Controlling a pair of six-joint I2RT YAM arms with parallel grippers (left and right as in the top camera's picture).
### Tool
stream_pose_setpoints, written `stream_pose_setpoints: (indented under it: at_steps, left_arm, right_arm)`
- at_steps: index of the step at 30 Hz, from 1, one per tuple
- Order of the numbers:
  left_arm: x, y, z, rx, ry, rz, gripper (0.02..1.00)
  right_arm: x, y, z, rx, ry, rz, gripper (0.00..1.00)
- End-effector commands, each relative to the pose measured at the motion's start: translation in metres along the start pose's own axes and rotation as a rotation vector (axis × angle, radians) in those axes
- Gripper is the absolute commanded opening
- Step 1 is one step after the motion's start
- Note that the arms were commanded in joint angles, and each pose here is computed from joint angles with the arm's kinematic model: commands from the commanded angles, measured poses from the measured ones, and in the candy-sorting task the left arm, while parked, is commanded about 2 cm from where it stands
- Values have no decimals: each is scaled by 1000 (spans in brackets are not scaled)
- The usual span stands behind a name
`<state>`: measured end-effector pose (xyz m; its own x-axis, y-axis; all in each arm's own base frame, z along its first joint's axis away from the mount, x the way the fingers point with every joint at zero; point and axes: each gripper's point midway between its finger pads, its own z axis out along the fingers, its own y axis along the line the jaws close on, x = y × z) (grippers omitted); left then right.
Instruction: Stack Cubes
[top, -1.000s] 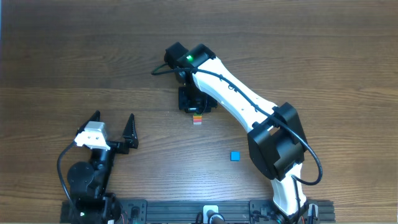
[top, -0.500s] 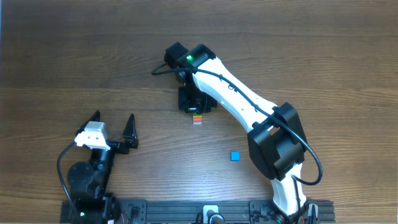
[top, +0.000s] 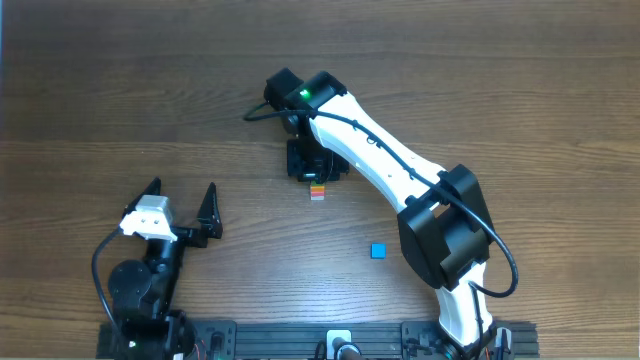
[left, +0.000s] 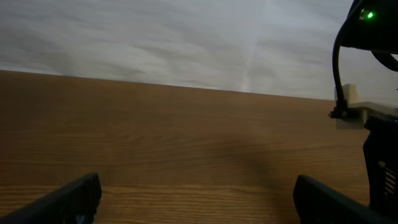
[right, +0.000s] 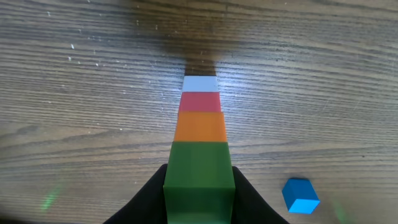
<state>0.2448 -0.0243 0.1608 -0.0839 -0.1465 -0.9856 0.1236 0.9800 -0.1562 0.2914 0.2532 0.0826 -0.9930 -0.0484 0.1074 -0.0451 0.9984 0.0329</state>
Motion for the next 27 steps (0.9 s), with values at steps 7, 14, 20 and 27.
stream_pose_setpoints:
  at_steps: [7, 14, 20, 27]
  left_arm:
    - [1, 0, 0, 4, -2, 15, 1000]
    - [1, 0, 0, 4, -2, 15, 1000]
    - [1, 0, 0, 4, -2, 15, 1000]
    - [1, 0, 0, 4, -2, 15, 1000]
  right_arm:
    - [-2, -6, 1, 18, -9, 13, 318]
    - [-1, -7, 1, 20, -6, 13, 327]
    - [-1, -7, 1, 19, -6, 13, 577]
    - [-1, -6, -6, 8, -22, 12, 993]
